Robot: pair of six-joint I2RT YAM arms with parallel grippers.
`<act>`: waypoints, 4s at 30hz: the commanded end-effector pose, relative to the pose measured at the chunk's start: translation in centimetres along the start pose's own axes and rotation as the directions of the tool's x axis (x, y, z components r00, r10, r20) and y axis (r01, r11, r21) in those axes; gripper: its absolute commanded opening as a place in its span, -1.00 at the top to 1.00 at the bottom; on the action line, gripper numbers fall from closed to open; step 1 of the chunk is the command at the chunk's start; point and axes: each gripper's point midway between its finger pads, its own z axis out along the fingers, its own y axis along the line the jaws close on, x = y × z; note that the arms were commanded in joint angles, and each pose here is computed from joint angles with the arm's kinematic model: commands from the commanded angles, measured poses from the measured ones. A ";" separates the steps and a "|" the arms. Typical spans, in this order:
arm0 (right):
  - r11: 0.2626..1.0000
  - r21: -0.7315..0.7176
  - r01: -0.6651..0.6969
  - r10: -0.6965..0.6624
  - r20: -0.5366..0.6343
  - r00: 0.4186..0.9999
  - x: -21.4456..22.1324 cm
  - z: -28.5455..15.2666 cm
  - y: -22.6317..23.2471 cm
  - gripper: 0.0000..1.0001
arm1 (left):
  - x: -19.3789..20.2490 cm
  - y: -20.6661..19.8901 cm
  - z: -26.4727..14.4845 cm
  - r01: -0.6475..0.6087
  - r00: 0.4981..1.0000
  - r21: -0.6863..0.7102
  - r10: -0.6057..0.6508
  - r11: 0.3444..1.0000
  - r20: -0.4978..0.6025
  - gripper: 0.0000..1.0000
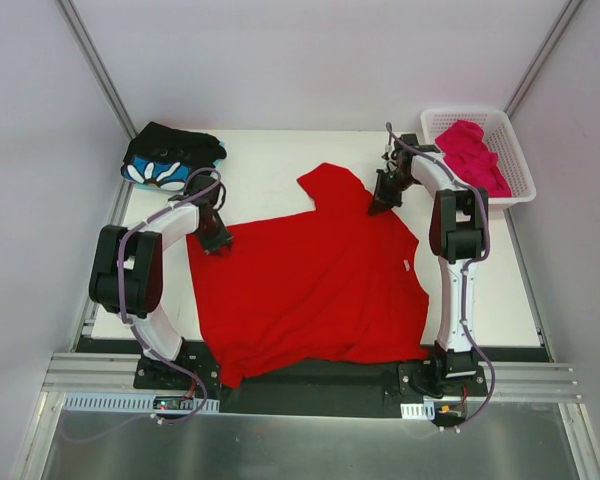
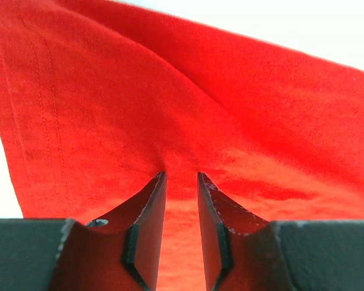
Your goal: Fold and stack the t-shirts
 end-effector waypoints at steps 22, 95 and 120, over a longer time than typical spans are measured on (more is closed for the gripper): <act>0.985 -0.171 -0.033 0.058 0.147 0.987 -6.1 -5.2 2.9 0.99 | -6.9 -5.3 1.3 0.040 0.999 0.149 -0.041 0.988 0.004 0.53; 0.766 -0.629 0.130 0.147 0.369 0.918 -16.5 -8.0 8.1 -0.93 | -6.3 -6.0 -6.5 -0.012 0.994 0.266 -0.018 0.964 0.109 0.70; 0.847 -0.512 0.145 0.097 0.416 0.904 -16.3 -8.2 5.4 -0.93 | -5.9 -5.6 -7.3 -0.023 0.993 0.261 -0.007 0.965 0.115 0.71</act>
